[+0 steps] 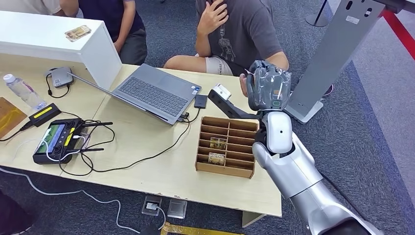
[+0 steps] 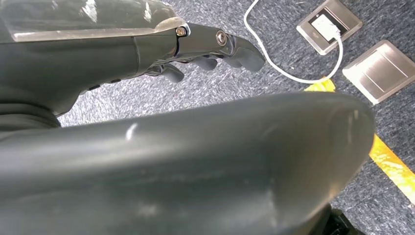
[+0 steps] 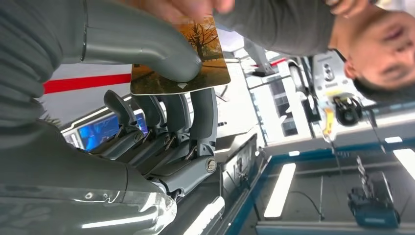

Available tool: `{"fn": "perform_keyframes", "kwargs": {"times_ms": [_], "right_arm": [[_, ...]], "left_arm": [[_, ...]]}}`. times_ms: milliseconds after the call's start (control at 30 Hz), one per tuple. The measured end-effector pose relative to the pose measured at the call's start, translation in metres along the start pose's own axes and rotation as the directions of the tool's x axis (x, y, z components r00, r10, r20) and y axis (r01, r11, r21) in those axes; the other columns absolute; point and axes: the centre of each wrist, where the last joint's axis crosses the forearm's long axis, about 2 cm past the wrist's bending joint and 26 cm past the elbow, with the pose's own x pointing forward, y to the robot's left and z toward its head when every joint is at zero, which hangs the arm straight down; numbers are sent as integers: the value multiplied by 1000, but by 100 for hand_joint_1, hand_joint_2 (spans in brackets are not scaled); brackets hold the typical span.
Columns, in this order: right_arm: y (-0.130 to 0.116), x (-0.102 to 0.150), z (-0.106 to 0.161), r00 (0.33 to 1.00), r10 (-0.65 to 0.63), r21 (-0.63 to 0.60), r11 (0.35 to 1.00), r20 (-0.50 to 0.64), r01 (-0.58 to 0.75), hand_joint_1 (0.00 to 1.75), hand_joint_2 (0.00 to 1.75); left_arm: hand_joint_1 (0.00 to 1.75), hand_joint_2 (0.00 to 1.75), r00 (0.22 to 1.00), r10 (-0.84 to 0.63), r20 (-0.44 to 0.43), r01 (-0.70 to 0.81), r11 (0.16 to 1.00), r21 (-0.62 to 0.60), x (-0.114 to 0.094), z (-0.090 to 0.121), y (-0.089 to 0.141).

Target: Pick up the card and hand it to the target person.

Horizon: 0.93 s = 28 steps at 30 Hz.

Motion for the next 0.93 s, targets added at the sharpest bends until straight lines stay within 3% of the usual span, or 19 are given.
{"fn": "perform_keyframes", "kwargs": {"times_ms": [167, 233, 367, 400, 933], "right_arm": [[18, -5, 4, 999, 40, 81, 996, -7, -39, 142, 175], [24, -7, 5, 999, 53, 109, 993, -8, -51, 131, 175], [33, -8, 9, 997, 71, 156, 985, -11, -68, 9, 175], [35, -7, 10, 997, 75, 168, 983, -11, -72, 0, 175], [43, 4, 14, 999, 32, 198, 980, -14, -29, 0, 175]], "left_arm": [[0, 0, 1000, 0, 0, 0, 1000, 0, 0, 0, 0], [0, 0, 1000, 0, 0, 0, 1000, -1, 0, 0, 0], [0, 0, 1000, 1, -1, -1, 1000, -2, 0, 0, 0], [0, 0, 1000, 1, -1, -1, 1000, -1, 0, 0, 0], [0, 0, 1000, 8, -5, -8, 1000, 5, 0, 0, 0]]}}
